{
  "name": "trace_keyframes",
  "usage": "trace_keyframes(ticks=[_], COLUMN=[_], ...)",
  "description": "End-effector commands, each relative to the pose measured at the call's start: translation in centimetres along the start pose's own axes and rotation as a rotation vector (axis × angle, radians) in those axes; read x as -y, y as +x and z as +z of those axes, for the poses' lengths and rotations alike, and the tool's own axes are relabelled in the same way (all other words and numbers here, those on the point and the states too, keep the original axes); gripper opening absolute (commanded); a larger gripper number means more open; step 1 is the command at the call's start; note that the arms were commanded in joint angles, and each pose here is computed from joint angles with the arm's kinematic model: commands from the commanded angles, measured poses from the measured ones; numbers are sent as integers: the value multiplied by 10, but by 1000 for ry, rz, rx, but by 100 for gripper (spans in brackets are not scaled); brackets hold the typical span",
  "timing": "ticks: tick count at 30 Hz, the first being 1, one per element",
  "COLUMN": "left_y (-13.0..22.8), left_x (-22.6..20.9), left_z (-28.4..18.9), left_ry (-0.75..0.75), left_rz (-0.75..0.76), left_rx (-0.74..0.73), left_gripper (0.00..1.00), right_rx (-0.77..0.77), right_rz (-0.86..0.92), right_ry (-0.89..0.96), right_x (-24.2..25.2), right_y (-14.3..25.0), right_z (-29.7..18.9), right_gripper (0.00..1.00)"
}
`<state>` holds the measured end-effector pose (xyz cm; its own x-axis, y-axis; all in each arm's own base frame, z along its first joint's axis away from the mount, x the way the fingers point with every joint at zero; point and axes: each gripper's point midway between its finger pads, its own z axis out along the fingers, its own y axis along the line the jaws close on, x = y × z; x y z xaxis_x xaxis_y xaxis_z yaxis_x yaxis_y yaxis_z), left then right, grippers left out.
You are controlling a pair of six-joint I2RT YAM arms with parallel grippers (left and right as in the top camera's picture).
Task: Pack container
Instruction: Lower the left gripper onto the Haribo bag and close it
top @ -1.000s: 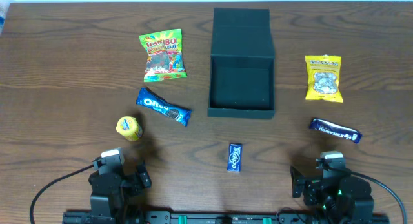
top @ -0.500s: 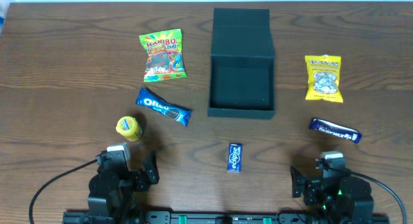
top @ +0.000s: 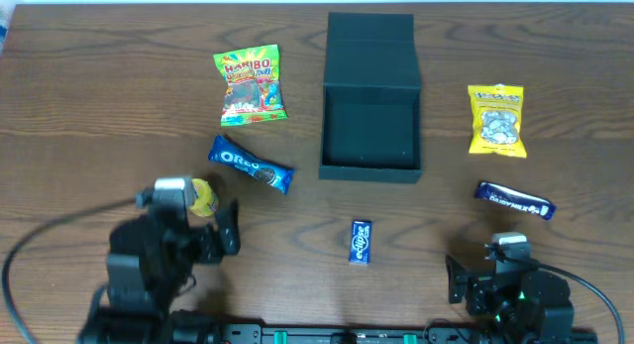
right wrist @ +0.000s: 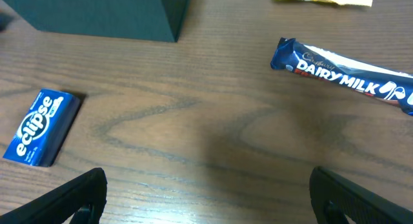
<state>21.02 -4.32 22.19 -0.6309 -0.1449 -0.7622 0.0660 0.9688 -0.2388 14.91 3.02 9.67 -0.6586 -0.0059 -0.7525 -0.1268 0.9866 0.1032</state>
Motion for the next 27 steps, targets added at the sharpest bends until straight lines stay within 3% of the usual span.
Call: trace_keyframes(ticks=[1, 9, 13, 16, 21, 27], left_y=[-20, -58, -75, -68, -77, -99], left_x=[20, 34, 52, 54, 49, 25], left_z=[9, 55, 78, 90, 114, 137], left_ry=[86, 99, 192, 209, 192, 30], left_rz=[48, 6, -28, -61, -52, -122], left_rx=[-74, -385, -416, -467, -434, -352], left_gripper=[96, 95, 96, 96, 96, 96], right_rx=[-4, -4, -4, -4, -4, -4], right_rz=[15, 15, 15, 15, 15, 15], right_ry=[11, 11, 11, 11, 11, 11], right_x=[2, 2, 2, 2, 2, 2], right_y=[2, 2, 2, 2, 2, 2], right_z=[1, 1, 1, 1, 1, 1], right_gripper=[99, 99, 99, 99, 99, 99])
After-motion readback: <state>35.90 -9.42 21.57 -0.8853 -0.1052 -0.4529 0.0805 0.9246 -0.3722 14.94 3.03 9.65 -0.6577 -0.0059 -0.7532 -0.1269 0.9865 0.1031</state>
